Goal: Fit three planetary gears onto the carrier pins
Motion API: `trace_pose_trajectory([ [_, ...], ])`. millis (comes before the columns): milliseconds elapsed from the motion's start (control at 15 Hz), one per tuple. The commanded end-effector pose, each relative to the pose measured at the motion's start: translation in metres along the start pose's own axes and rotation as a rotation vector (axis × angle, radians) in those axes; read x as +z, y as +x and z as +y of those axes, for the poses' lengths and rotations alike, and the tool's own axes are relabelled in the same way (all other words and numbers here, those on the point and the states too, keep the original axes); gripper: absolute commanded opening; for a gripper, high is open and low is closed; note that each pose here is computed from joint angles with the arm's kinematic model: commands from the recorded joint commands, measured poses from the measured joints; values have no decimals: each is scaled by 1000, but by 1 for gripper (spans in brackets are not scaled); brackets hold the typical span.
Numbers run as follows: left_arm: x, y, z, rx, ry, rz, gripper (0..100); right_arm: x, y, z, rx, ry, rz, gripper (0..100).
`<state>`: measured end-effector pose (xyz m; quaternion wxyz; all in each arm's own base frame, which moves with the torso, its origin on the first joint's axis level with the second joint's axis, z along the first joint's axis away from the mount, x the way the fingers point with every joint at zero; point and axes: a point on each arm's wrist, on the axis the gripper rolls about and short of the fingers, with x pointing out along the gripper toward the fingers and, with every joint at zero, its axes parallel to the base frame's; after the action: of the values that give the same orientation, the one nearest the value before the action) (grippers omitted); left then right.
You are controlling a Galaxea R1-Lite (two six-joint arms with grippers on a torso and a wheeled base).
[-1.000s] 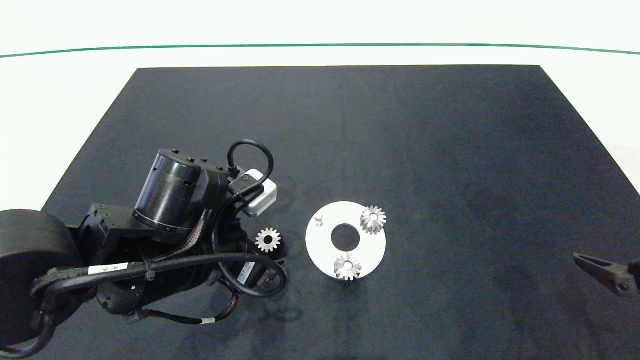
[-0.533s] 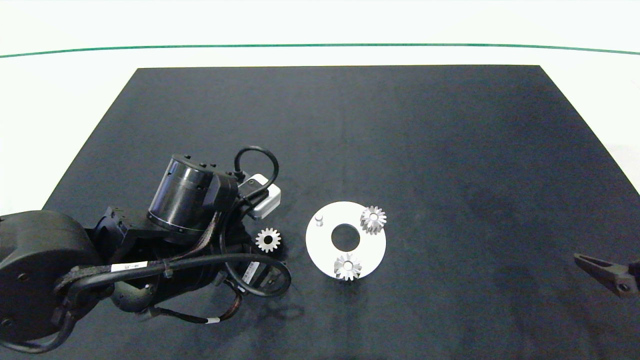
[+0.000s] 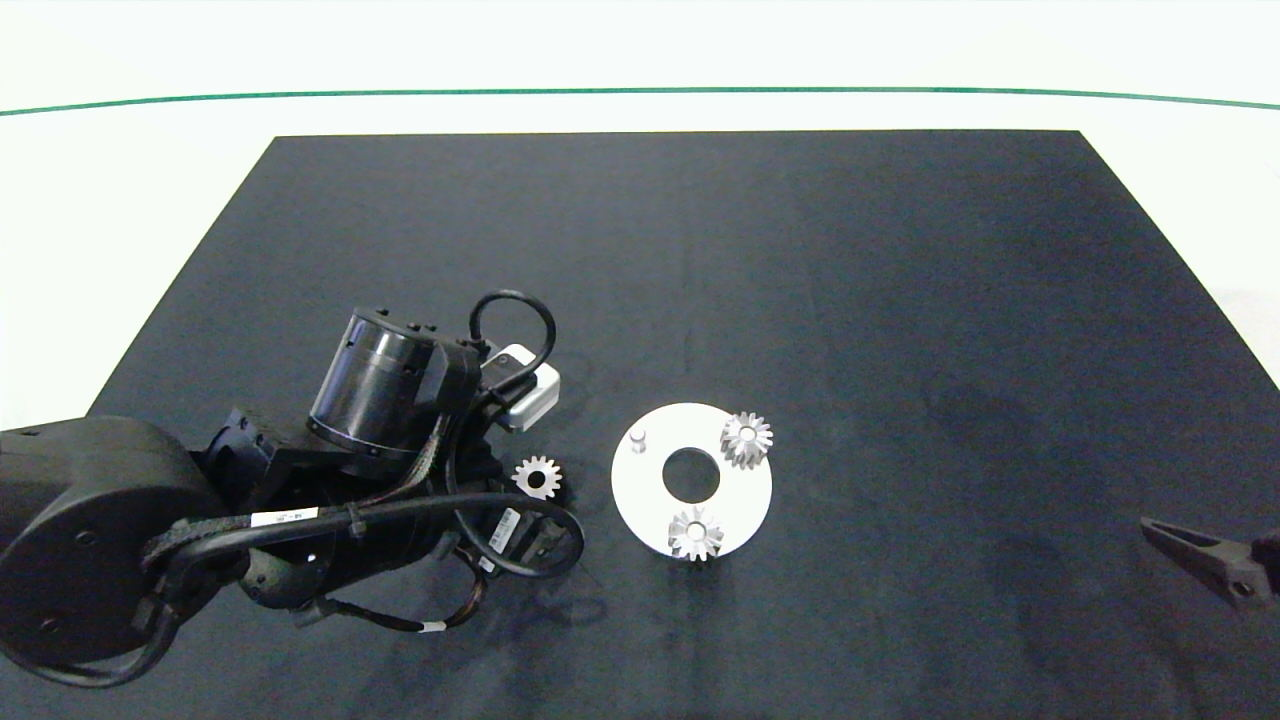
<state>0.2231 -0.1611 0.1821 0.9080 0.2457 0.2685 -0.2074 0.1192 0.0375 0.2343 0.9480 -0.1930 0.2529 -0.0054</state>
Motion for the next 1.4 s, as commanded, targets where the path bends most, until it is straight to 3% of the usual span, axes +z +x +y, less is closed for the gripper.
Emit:
trace_pose_trajectory([
  [67,-2,6,0,3,3,18,100,0,-1,0,-1,-2,0,100],
  [800,-3,13,-1,5,2,31,100,0,0,0,-1,-3,2,100],
  [1400,1,18,2,11,0,31,82,-1,0,1,-1,-3,4,100],
])
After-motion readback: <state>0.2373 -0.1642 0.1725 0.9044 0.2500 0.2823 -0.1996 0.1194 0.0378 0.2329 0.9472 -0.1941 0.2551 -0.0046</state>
